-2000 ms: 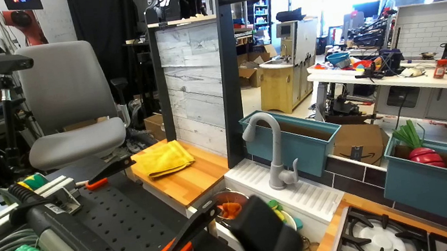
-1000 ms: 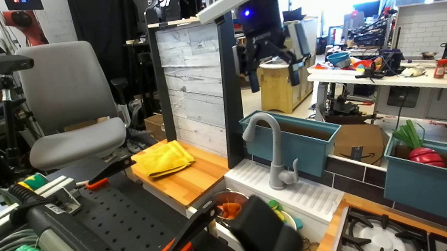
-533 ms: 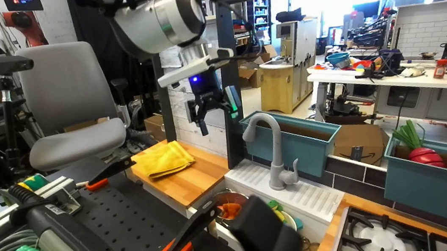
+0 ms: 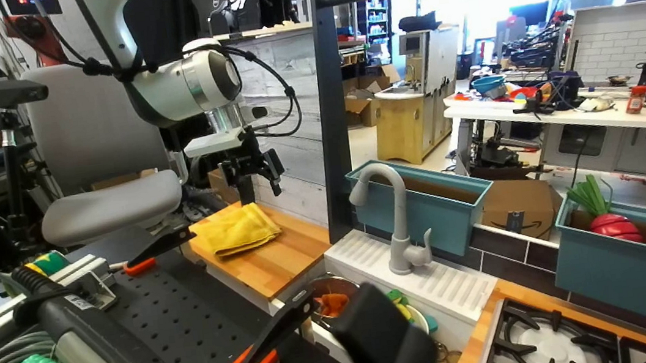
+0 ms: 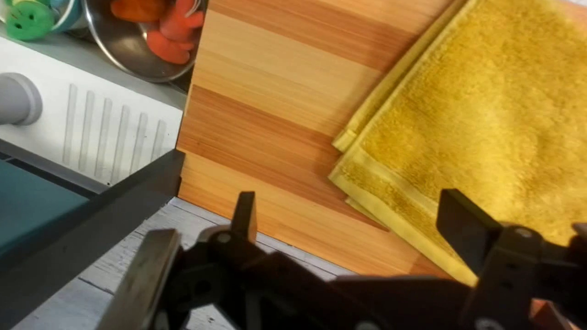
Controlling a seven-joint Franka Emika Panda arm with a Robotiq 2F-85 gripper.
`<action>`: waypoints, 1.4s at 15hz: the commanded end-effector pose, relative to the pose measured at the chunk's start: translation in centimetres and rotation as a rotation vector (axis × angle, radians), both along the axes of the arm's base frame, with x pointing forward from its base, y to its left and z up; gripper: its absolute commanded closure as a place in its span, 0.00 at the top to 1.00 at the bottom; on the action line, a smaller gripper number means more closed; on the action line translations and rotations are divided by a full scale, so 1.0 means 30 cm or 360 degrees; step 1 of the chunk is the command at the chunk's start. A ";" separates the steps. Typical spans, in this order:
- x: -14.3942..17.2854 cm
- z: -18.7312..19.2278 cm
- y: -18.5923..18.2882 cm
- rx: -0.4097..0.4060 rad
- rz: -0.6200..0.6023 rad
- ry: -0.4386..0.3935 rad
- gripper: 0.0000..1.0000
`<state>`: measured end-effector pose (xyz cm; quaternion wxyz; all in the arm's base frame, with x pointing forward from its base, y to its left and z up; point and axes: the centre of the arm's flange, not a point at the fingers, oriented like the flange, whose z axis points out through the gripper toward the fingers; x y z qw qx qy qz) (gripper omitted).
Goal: Wipe the counter with the towel. Remove the things from the dishes in the sink and put them on the counter and the stove
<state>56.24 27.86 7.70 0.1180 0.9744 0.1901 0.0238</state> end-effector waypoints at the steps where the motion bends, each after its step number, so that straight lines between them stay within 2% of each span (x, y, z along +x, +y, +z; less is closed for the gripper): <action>1: 0.003 0.003 0.004 0.0005 -0.0003 -0.0004 1.00; 8: 0.020 0.005 -0.024 0.0007 -0.0028 -0.0008 1.00; 13: -0.035 -0.039 0.069 0.0269 -0.0058 -0.0058 1.00; 14: -0.022 -0.067 0.090 0.0256 -0.0076 -0.0162 1.00; 15: -0.007 -0.093 0.107 0.0262 -0.0082 -0.0171 1.00; 17: 0.019 -0.184 0.142 0.0260 -0.0121 -0.0048 1.00; 18: 0.030 -0.236 0.159 0.0238 -0.0138 -0.0060 1.00; 21: 0.050 -0.403 0.208 0.0233 -0.0161 0.0120 1.00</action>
